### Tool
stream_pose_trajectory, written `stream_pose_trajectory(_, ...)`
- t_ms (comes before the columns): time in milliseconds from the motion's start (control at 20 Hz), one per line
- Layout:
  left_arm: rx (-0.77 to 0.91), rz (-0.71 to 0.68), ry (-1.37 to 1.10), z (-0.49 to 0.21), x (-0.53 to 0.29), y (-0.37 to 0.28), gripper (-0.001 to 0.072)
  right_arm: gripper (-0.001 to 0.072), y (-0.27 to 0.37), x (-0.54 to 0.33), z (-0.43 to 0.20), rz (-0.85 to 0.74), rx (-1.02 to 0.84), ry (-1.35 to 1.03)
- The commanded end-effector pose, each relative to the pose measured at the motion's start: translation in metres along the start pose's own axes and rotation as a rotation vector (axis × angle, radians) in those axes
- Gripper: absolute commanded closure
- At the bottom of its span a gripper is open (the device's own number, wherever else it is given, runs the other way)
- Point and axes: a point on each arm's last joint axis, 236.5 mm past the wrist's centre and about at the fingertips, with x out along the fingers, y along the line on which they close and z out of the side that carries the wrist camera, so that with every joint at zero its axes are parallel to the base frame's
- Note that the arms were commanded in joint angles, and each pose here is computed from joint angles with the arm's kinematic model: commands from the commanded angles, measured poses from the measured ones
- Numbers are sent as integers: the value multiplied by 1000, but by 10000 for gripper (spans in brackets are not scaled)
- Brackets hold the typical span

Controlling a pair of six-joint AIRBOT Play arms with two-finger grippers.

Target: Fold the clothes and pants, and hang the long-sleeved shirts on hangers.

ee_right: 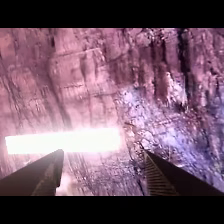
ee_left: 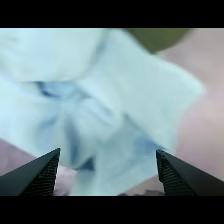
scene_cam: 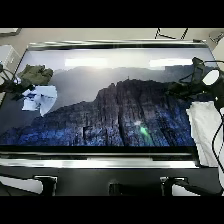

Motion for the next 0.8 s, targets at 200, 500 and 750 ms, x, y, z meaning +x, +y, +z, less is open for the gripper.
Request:
stream_pose_trajectory(200, -91, -116, 67, -8, 87, 1, -13, 146, 0, 0, -4, -1, -19, 15)
stream_pose_trajectory(500, -10, -189, 130, -28, 80, -38, 683, 146, 1, -1, -22, 3, -17, 93)
stream_pose_trajectory(750, 340, -393, -173, 5, -101, -143, 684, 146, 1, -5, -37, 5, -45, 162)
